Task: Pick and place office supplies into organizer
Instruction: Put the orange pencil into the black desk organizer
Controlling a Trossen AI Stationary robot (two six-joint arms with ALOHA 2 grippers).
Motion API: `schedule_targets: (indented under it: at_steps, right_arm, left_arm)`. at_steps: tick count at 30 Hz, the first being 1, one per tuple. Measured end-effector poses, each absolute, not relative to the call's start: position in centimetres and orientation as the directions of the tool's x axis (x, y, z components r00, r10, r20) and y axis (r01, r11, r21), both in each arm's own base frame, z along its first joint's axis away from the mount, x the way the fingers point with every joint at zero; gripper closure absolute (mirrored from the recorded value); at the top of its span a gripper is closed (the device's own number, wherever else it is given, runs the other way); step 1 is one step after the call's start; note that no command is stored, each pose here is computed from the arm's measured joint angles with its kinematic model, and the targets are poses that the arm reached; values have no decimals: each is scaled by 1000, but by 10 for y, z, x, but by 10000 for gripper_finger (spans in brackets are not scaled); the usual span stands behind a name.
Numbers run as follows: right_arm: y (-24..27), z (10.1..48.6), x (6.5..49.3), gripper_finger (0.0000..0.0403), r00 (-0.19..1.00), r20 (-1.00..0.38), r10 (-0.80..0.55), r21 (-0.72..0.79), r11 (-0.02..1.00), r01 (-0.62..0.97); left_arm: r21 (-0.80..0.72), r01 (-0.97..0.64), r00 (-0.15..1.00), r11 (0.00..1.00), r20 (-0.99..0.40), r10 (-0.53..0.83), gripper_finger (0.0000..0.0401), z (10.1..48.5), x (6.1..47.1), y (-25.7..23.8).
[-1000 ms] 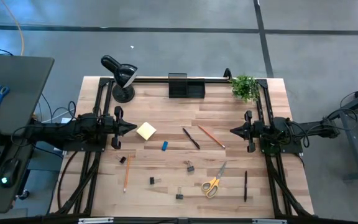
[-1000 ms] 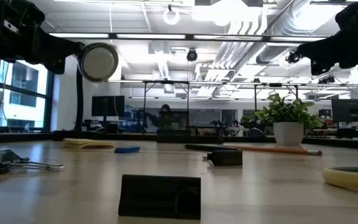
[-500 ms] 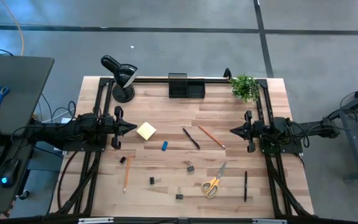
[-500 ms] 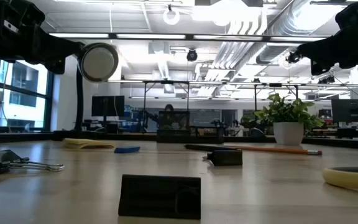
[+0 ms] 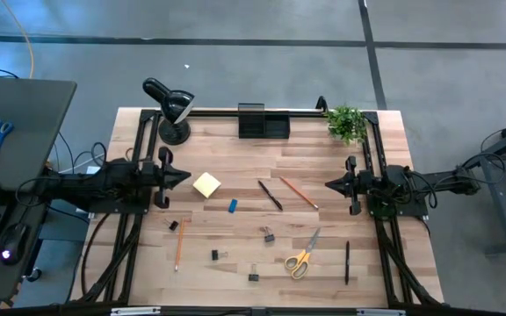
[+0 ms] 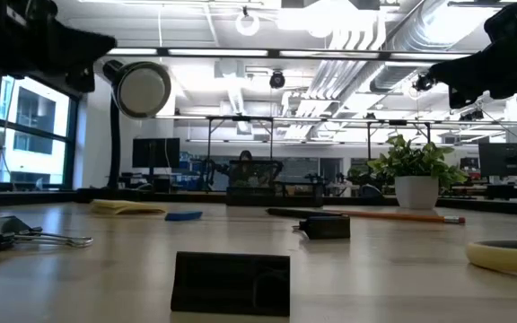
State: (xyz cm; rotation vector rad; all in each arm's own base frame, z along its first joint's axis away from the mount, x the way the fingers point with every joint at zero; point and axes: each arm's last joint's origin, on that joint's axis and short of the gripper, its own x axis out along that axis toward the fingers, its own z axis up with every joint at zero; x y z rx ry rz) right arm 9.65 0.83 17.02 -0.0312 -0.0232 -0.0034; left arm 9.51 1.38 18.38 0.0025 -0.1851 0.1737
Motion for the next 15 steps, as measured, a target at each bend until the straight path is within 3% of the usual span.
schedule_targets:
  at_steps: [15]
  right_arm:
    - [8, 170, 97, 402, 1000, 23, -3, -31, 1000, 4]
  left_arm:
    - [-53, -161, 963, 986, 210, 168, 400, 186, 95, 14]
